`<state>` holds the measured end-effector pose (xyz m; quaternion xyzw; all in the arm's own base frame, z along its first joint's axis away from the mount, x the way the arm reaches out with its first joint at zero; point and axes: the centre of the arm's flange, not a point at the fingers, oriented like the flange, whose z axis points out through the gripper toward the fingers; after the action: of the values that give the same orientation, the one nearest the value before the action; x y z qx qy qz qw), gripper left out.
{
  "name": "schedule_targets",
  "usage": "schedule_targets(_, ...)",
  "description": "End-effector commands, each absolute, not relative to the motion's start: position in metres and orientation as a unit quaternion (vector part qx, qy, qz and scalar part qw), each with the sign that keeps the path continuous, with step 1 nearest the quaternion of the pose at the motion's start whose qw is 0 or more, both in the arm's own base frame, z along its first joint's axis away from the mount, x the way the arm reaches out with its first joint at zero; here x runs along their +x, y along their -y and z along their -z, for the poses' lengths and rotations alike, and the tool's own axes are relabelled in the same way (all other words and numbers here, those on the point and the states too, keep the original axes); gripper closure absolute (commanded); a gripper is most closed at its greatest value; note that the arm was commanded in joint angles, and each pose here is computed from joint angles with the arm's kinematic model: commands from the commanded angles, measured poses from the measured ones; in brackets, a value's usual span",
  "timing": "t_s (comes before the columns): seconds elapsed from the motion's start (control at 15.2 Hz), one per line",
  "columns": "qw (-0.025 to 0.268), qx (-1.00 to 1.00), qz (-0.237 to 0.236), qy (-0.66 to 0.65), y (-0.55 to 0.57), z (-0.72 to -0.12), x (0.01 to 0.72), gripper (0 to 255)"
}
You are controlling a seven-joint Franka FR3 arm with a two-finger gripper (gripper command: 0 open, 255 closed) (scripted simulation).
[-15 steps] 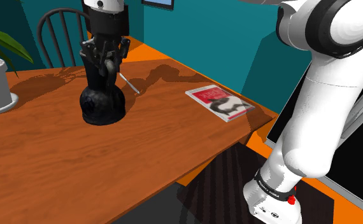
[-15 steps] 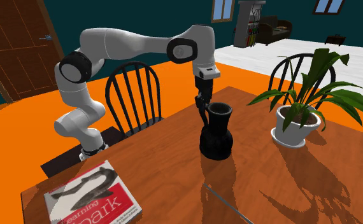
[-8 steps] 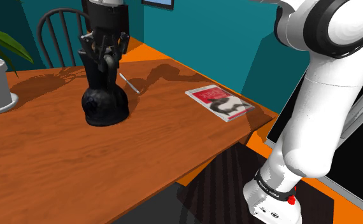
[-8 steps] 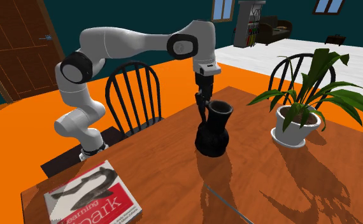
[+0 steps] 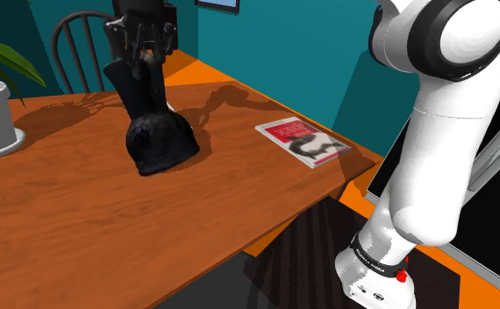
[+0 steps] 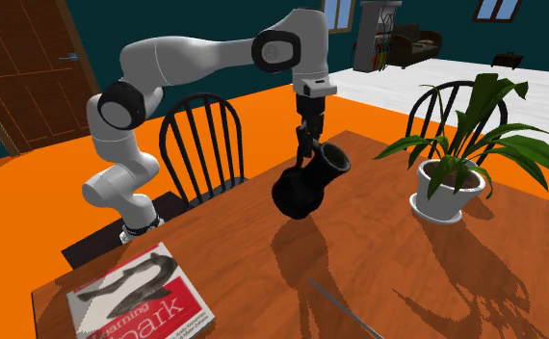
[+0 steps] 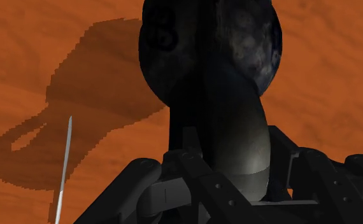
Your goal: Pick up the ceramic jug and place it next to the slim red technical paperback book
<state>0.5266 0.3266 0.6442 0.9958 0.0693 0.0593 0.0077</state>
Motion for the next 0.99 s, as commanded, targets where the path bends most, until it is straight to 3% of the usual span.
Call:
schedule_targets(0.0, 0.007, 0.996, -0.061, -0.069, -0.326, -0.658, 0.526, 255)
schedule_targets(0.26, 0.007, 0.996, -0.061, -0.069, -0.326, -0.673, 0.526, 255)
schedule_targets(0.92, 0.007, 0.996, -0.061, -0.069, -0.204, -0.673, 0.474, 255)
